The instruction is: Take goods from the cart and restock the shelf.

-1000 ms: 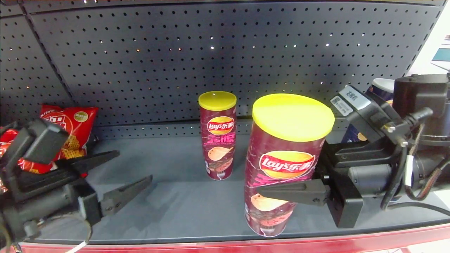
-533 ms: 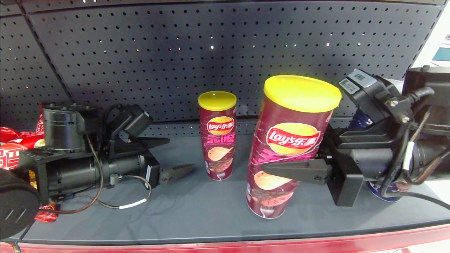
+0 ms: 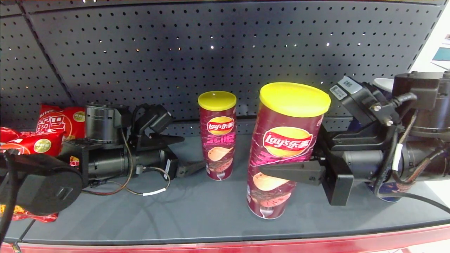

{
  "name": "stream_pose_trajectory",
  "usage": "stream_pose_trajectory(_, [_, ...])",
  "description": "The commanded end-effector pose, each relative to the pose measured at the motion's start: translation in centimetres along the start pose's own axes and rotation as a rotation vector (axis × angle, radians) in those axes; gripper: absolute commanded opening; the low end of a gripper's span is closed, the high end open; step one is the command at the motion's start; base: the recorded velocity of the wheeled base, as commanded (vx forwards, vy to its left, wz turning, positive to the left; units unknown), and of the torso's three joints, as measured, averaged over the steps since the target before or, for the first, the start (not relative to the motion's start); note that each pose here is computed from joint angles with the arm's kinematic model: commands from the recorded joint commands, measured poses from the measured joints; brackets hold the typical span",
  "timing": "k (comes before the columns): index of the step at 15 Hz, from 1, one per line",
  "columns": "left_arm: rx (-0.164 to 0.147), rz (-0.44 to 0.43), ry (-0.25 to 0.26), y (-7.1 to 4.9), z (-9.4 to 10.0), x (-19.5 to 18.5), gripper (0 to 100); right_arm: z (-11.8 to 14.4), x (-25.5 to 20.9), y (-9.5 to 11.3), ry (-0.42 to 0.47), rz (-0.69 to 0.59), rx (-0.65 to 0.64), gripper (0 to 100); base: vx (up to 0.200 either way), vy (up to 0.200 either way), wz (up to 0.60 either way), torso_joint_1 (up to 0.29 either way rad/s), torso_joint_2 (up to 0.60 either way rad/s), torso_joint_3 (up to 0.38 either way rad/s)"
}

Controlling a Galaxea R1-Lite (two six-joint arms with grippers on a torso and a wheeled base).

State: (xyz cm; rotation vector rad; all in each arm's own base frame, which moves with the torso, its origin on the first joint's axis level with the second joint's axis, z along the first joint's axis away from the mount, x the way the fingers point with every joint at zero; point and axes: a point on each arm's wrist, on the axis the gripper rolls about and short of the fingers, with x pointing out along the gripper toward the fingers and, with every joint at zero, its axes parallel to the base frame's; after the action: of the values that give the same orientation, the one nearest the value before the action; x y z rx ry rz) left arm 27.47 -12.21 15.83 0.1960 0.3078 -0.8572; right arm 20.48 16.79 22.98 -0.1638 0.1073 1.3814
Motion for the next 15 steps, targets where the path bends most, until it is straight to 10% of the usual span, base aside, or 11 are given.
stream_pose_trajectory(1, [0.004,-0.020,0.005,-0.5,0.0,0.5,100,-0.3,0.2,-0.1,0.007,0.001,0.006,0,0.000,0.000,0.00,0.000,0.00,0.000])
stream_pose_trajectory(15, [0.025,-0.081,-0.006,-0.3,0.3,6.7,100,-1.1,-0.2,-0.5,0.028,-0.017,0.028,0,0.000,0.000,0.00,0.000,0.00,0.000])
